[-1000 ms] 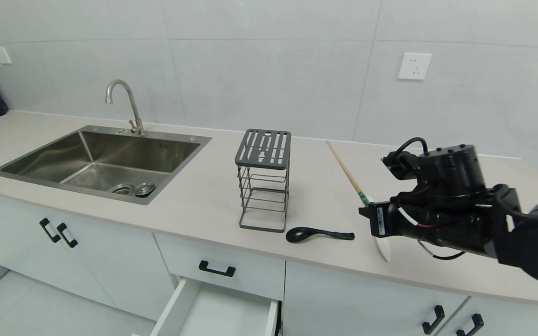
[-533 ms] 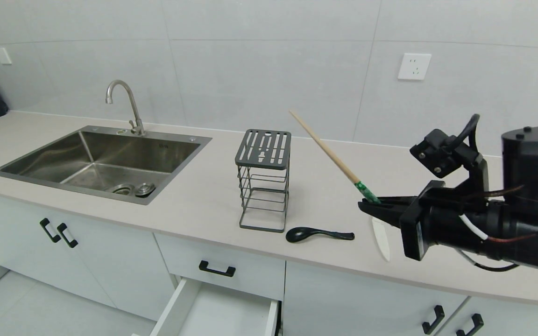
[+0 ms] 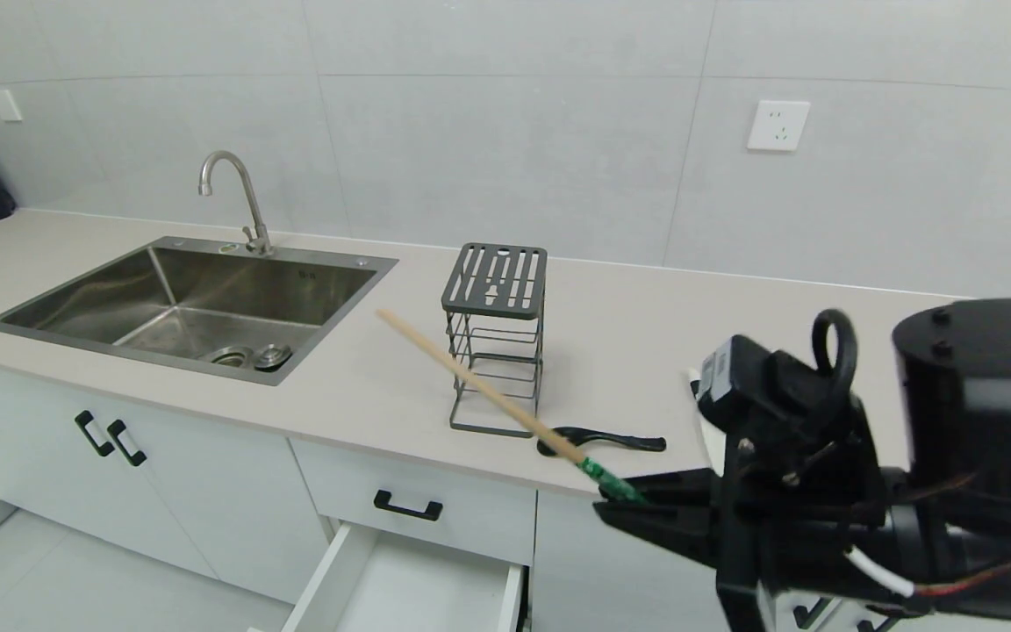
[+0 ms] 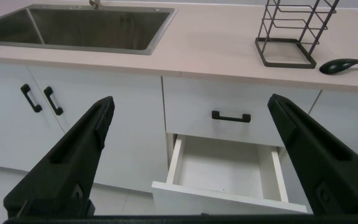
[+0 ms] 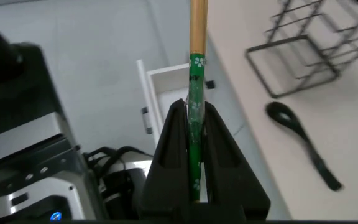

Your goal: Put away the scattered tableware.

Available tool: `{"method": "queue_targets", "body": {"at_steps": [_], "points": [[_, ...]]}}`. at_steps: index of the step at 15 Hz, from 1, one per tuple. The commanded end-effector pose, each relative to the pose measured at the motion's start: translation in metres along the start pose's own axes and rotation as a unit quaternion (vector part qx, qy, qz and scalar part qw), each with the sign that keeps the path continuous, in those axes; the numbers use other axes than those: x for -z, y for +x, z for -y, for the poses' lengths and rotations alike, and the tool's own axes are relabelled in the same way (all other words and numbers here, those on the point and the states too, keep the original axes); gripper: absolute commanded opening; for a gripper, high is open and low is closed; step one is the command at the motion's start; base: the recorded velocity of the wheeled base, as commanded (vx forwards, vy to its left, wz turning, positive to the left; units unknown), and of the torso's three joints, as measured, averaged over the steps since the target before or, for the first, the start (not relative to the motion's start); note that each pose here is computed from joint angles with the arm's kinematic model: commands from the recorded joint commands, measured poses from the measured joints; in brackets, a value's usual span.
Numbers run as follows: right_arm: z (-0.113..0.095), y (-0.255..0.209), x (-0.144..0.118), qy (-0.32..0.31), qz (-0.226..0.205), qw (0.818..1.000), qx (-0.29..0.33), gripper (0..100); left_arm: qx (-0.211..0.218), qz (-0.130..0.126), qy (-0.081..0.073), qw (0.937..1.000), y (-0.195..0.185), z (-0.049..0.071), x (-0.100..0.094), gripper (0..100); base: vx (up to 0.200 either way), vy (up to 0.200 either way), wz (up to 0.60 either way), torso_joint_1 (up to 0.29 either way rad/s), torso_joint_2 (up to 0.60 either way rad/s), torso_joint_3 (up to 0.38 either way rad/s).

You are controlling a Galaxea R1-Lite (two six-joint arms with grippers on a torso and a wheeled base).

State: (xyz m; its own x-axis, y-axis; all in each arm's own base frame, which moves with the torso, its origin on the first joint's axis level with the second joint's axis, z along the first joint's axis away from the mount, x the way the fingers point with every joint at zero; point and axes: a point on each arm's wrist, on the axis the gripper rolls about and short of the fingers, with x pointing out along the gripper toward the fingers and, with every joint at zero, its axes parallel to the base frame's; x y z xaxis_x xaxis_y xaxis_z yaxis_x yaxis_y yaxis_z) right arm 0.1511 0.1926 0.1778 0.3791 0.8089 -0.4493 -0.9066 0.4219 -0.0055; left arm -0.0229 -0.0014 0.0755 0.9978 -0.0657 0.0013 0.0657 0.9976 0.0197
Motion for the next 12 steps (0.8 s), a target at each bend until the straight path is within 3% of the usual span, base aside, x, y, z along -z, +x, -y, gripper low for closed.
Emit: {"method": "queue_targets", "body": {"at_steps": [1, 6, 10, 12], "points": [[-0.02, 0.035, 0.01, -0.011, -0.046, 0.998, -0.049, 0, 0.0, -0.001, 0.0, 1.0, 0.0, 0.0, 0.0, 100, 0.0, 0.0, 0.0, 0.0, 0.0, 0.0], [-0.027, 0.097, -0.001, -0.015, -0.063, 0.996, -0.067, 0, 0.0, -0.001, 0.0, 1.0, 0.0, 0.0, 0.0, 100, 0.0, 0.0, 0.0, 0.0, 0.0, 0.0], [-0.019, 0.109, 0.027, 0.011, -0.147, 0.988, -0.05, 0, 0.0, -0.001, 0.0, 1.0, 0.0, 0.0, 0.0, 100, 0.0, 0.0, 0.0, 0.0, 0.0, 0.0], [-0.013, 0.108, 0.031, 0.017, -0.165, 0.985, -0.044, 0, 0.0, -0.001, 0.0, 1.0, 0.0, 0.0, 0.0, 100, 0.0, 0.0, 0.0, 0.0, 0.0, 0.0]]}}
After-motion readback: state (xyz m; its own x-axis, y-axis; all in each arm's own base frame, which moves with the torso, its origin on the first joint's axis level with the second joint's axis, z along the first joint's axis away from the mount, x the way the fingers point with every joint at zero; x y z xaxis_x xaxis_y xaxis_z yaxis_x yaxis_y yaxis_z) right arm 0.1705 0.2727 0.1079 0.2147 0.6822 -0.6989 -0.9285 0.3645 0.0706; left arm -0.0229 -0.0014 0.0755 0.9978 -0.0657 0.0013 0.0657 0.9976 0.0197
